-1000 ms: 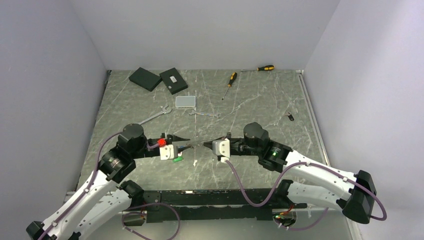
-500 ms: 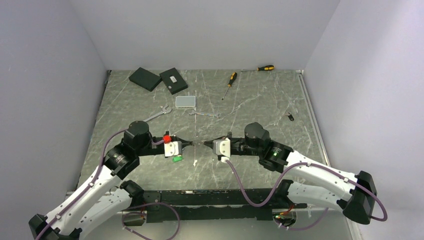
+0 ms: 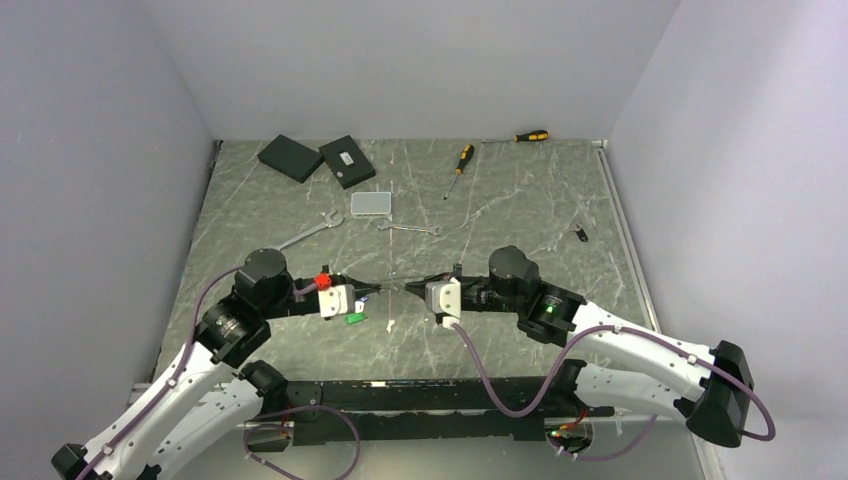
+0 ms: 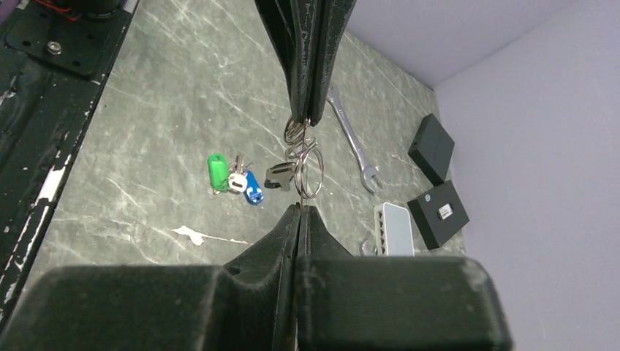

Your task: Put the keys on the keyring

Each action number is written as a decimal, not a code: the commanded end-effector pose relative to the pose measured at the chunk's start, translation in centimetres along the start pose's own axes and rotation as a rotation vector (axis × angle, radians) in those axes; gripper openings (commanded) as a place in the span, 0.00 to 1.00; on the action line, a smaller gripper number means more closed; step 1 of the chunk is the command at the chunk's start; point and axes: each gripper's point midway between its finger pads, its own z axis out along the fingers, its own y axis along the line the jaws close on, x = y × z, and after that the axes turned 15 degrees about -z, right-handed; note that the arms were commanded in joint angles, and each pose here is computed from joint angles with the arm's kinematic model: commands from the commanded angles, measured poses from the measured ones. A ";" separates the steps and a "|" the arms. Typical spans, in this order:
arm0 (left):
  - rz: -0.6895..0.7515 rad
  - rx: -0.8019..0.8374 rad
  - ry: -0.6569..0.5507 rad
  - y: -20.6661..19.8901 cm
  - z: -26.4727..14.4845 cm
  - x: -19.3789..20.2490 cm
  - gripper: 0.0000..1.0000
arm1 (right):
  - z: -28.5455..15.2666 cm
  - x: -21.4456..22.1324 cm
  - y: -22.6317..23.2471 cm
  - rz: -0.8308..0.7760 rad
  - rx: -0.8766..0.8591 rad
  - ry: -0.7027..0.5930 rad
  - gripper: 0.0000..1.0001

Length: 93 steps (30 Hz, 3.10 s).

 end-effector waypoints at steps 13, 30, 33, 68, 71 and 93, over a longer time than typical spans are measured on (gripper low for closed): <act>-0.264 -0.454 -0.235 6.6 -3.2 -5.7 0.00 | 0.1 0.1 0.0 -0.045 0.016 0.028 0.00; -0.116 -0.378 -0.330 5.7 -2.2 -5.8 0.00 | 0.7 0.0 0.6 -0.033 -0.015 0.026 0.00; -0.072 -0.325 -0.393 4.7 -2.0 -6.6 0.00 | 0.7 -0.3 0.6 -0.030 -0.014 0.012 0.00; 0.157 0.314 -0.091 -2.9 1.1 -4.5 0.33 | -0.8 -3.5 0.3 -0.073 -0.017 -0.084 0.00; 0.140 0.355 -0.086 -3.2 1.5 -4.3 0.30 | -0.4 -2.7 0.9 -0.088 -0.045 -0.045 0.00; -0.109 0.469 0.096 -4.2 4.2 1.9 0.47 | 0.7 -0.3 2.2 -0.047 -0.097 0.081 0.00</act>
